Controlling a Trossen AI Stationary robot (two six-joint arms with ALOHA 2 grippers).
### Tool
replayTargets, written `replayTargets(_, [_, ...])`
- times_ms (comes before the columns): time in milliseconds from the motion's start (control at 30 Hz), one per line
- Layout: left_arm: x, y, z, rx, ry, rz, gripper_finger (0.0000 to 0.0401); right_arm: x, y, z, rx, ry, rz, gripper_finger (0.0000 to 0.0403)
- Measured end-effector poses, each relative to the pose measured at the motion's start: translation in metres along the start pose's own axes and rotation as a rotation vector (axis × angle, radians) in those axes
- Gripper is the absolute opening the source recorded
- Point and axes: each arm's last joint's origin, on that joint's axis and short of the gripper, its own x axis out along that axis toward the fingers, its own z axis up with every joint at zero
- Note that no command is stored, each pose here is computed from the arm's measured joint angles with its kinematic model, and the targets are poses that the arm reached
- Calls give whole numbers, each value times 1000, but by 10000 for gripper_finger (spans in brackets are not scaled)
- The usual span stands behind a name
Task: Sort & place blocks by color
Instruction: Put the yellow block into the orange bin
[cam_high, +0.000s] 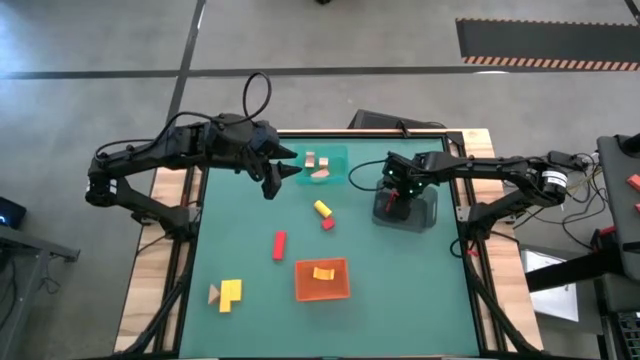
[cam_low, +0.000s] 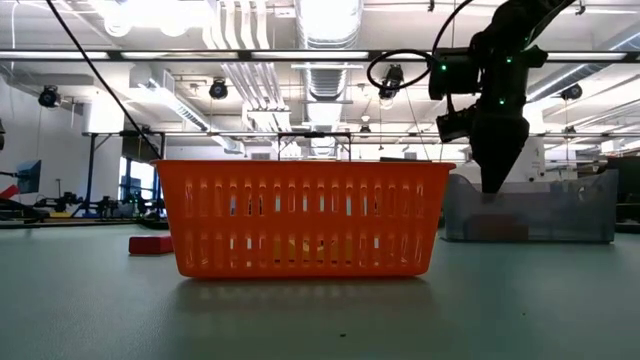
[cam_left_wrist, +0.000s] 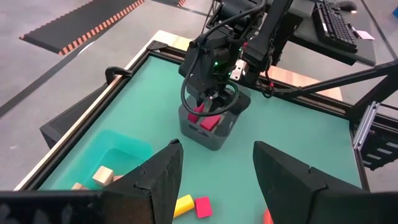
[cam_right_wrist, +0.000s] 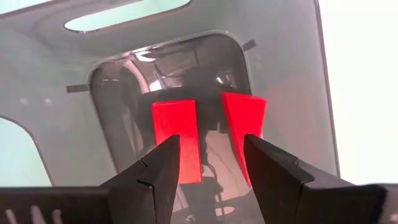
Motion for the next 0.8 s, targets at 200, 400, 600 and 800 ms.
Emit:
replayTargets(200, [0,1,-3,-27,28,7,180,-7,1,-1,52,-1,11,161])
replayTargets(400, [1,3,-12,-127,114,34,180,-42,3,7,76,-81,21,148])
replayTargets(600, [9,6,-32,-264,225,84,180,-91,5,20,113,-275,37,133])
replayTargets(800, [21,11,-65,-449,424,147,180,-132,7,28,133,-423,40,119])
